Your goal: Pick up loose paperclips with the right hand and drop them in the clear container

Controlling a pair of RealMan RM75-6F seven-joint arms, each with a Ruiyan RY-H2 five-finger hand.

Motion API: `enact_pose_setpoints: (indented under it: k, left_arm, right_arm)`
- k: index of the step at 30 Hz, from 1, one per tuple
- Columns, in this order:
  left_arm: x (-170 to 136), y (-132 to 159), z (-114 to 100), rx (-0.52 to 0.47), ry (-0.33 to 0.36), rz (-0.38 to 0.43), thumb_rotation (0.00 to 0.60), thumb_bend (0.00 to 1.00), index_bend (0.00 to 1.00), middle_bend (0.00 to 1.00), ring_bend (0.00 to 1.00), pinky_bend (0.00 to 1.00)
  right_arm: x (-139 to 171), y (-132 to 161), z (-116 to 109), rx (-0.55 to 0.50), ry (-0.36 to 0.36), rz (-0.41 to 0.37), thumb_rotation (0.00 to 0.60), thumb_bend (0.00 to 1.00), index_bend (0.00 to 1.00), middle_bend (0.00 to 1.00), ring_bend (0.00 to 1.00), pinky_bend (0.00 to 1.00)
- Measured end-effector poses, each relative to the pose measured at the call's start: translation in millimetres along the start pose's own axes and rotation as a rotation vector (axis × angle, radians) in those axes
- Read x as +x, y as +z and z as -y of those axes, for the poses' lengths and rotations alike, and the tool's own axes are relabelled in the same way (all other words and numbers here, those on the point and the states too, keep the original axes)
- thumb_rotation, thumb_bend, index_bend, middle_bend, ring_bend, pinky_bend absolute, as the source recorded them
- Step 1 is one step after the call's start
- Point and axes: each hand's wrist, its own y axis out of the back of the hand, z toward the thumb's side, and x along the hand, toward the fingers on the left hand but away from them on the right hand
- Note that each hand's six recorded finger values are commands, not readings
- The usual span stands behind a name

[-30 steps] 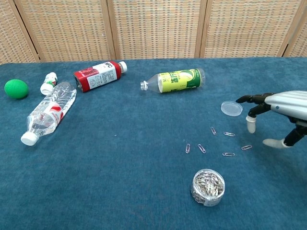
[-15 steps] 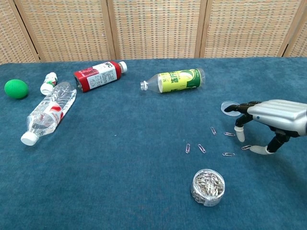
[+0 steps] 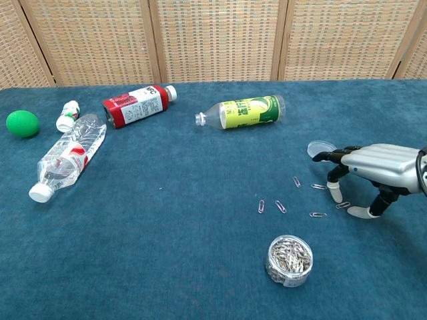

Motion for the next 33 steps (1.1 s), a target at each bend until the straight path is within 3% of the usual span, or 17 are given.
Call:
enact_pose_setpoints:
  k: [10, 21, 33]
  left_arm:
    - [-0.3, -0.4, -0.4, -0.008, -0.002, 0.002, 0.600, 0.00, 0.00, 0.00, 0.00, 0.00]
    - [-1.1, -0.1, -0.8, -0.012, -0.002, 0.004, 0.600, 0.00, 0.00, 0.00, 0.00, 0.00]
    - [-1.5, -1.0, -1.9, -0.020, -0.004, 0.004, 0.600, 0.00, 0.00, 0.00, 0.00, 0.00]
  right_arm:
    - [-2.4, -3.6, 2.0, 0.017, 0.021, 0.018, 0.600, 0.35, 0.49, 0.00, 0.00, 0.00]
    - [-9.3, 6.9, 3.7, 0.018, 0.015, 0.006, 0.600, 0.42, 0.57, 0.00, 0.00, 0.00]
    - [-10.7, 12.4, -0.4, 0.003, -0.030, 0.001, 0.600, 0.42, 0.61, 0.04, 0.00, 0.00]
